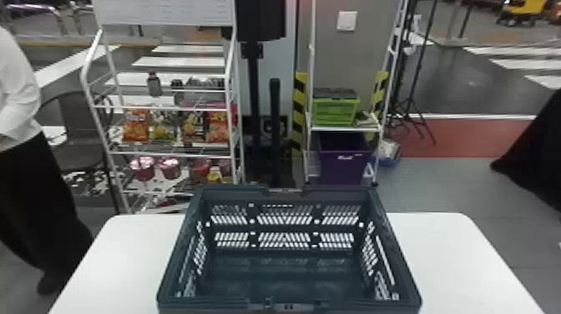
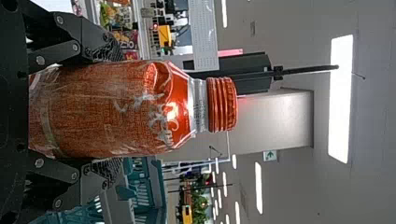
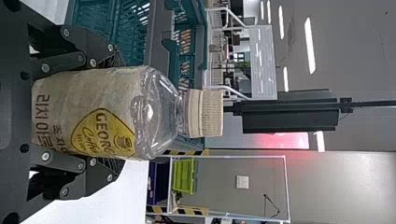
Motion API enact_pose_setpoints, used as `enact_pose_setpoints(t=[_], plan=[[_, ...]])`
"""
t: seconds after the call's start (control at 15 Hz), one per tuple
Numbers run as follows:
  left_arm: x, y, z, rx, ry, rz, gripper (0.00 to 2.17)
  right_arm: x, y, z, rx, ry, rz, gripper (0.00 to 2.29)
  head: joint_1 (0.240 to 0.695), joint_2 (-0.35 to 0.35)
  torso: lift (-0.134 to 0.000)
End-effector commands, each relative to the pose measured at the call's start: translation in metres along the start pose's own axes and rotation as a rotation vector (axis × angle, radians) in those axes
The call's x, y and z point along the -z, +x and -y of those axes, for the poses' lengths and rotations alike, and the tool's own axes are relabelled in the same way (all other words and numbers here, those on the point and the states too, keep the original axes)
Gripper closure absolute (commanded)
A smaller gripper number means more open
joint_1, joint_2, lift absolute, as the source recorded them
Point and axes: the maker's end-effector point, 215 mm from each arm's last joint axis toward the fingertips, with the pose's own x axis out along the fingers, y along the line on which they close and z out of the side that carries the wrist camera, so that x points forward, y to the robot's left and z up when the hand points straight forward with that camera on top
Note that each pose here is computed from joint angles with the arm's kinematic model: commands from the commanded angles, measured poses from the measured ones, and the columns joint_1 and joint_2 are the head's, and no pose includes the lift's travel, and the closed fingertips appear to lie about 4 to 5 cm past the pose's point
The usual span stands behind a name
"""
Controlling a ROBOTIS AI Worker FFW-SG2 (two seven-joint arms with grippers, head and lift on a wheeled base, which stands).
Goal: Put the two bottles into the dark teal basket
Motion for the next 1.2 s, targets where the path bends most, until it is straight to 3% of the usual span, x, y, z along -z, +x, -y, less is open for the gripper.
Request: enact_pose_setpoints(t=[0.0, 0.6, 0.93, 1.13], plan=[[0.000, -0.001, 0.001, -0.001, 0.001, 0.005, 2.03, -0.001, -0.002, -0.001, 0.003, 0.004, 0.005, 2.02, 0.499, 0.000, 0.000], [-0.003, -0.003, 0.000, -0.003, -0.001, 0.013, 2.03, -0.015, 0.000, -0.002, 0.014, 0.005, 0.035, 2.02, 0.499, 0.000, 0.000], [-0.007, -0.005, 0.000, -0.004, 0.000, 0.024, 2.03, -0.066, 0.024, -0.001, 0.016, 0.003, 0.100, 2.02, 0.499, 0.000, 0.000], [-0.005, -0.006, 0.001, -0.003, -0.001, 0.016, 2.03, -0.086, 0.049, 0.001, 0.020, 0.013, 0.085, 2.02, 0.499, 0.000, 0.000]])
